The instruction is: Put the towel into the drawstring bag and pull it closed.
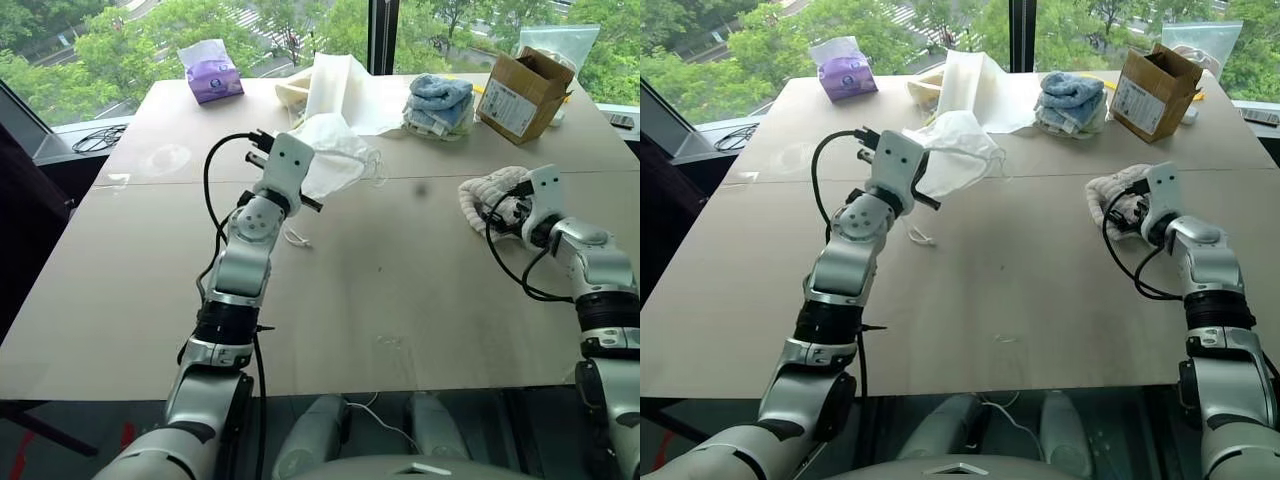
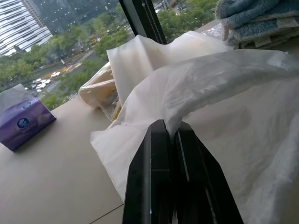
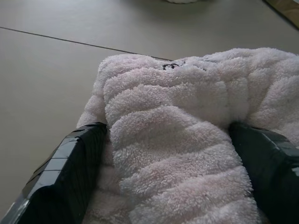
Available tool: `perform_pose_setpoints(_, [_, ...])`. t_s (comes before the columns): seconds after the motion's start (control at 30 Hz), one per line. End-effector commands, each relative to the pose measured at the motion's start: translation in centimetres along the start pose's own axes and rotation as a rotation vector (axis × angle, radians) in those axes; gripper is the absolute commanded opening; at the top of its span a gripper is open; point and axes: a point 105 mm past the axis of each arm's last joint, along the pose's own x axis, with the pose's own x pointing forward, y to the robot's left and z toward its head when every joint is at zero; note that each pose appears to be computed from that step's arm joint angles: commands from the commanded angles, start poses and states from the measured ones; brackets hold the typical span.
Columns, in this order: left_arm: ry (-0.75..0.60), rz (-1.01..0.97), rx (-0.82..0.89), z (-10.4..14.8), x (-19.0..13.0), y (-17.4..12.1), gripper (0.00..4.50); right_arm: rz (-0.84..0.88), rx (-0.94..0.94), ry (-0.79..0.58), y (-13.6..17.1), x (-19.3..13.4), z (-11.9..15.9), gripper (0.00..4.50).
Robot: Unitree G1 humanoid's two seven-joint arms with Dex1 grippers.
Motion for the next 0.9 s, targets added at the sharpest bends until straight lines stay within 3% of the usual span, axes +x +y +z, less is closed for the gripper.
perform_pose_setpoints(0.03, [-0.062,0.027,0.010,1.7,-0.4,0.9,0.05,0.111,0.010,-0.019,2.0,-0.2,1.3,4.50])
perform_pose_setpoints(0.2, [-0.058,0.024,0.008,1.5,-0.4,0.6,0.05,0.194,-0.022,0.054,4.2,-0.2,0.5,4.50])
perform_pose_setpoints(0.37, [-0.052,0.023,0.012,1.2,-0.5,0.6,0.05,0.141,-0.188,0.148,3.8,0.2,-1.2,4.50])
perform_pose_setpoints(0.67, [-0.051,0.017,0.020,1.2,-0.5,0.4,0.05,-0.090,-0.486,0.227,-0.2,0.4,-1.9,4.50])
perform_pose_setpoints(0.77, [-0.053,0.015,0.023,1.2,-0.5,0.4,0.00,-0.160,-0.516,0.223,-1.4,0.2,-1.6,3.68])
perform_pose_setpoints(0.9, [-0.056,0.014,0.023,1.3,-0.4,0.5,0.00,-0.230,-0.544,0.201,-2.3,0.1,-1.0,1.73])
